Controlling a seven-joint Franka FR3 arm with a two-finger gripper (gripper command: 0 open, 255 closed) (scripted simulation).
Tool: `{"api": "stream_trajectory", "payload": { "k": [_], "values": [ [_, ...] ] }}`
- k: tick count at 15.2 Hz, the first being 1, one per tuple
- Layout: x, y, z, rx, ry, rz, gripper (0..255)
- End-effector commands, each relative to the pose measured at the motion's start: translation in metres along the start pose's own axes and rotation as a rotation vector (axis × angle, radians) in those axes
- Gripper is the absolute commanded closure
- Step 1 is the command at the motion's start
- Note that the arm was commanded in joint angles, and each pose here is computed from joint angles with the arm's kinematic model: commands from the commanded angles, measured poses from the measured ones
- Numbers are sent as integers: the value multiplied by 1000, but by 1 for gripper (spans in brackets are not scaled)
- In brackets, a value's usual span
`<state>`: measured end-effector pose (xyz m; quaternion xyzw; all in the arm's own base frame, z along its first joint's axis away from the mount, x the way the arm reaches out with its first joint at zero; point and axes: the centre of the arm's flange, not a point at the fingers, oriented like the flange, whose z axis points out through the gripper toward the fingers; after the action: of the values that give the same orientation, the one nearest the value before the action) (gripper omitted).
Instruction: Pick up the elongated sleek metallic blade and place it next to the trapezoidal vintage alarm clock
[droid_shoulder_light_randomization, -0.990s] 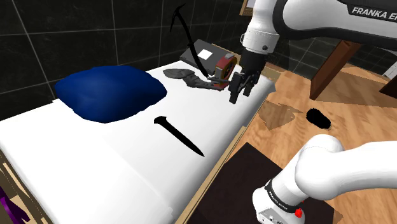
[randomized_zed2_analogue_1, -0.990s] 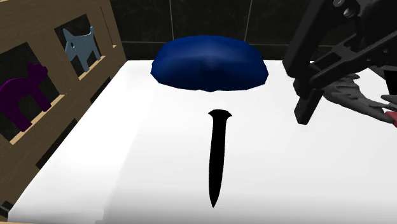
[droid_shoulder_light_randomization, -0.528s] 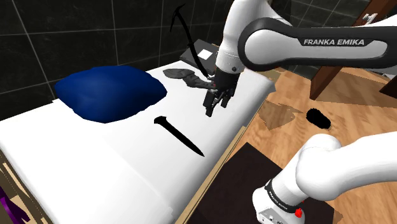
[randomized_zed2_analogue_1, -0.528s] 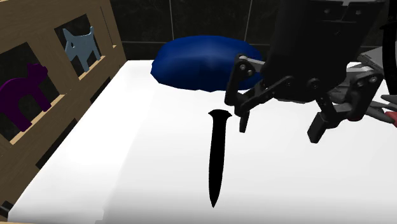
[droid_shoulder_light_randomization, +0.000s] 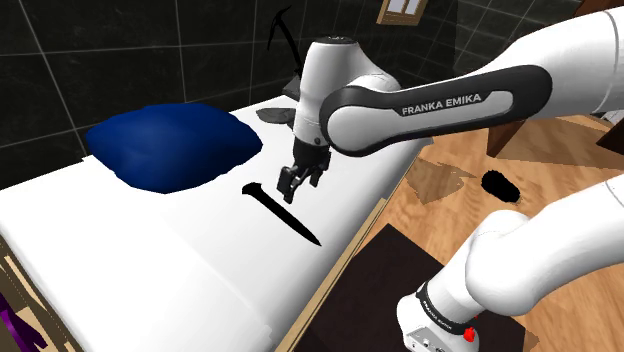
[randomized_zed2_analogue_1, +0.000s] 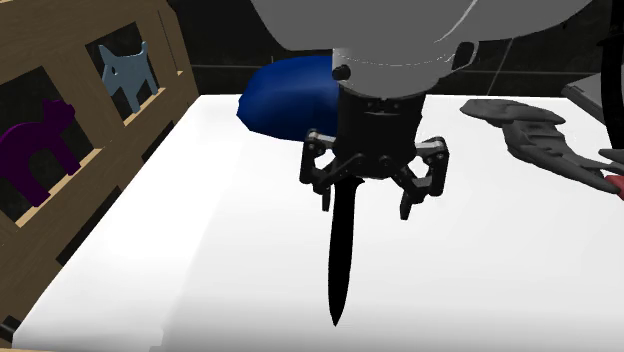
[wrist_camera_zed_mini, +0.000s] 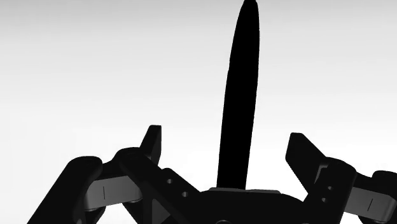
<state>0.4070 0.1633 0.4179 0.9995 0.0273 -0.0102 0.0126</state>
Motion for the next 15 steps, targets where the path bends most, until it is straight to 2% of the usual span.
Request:
{"api": "stream_trajectory", "payload": {
  "k": [1, 4, 11, 15],
  "values": [
    [14, -12, 17, -6, 13, -9, 0],
    [28, -28, 37, -13, 24, -18, 0],
    [29, -28, 77, -13, 24, -18, 0],
    [29, -28, 77, -13, 24, -18, 0]
  ]
}}
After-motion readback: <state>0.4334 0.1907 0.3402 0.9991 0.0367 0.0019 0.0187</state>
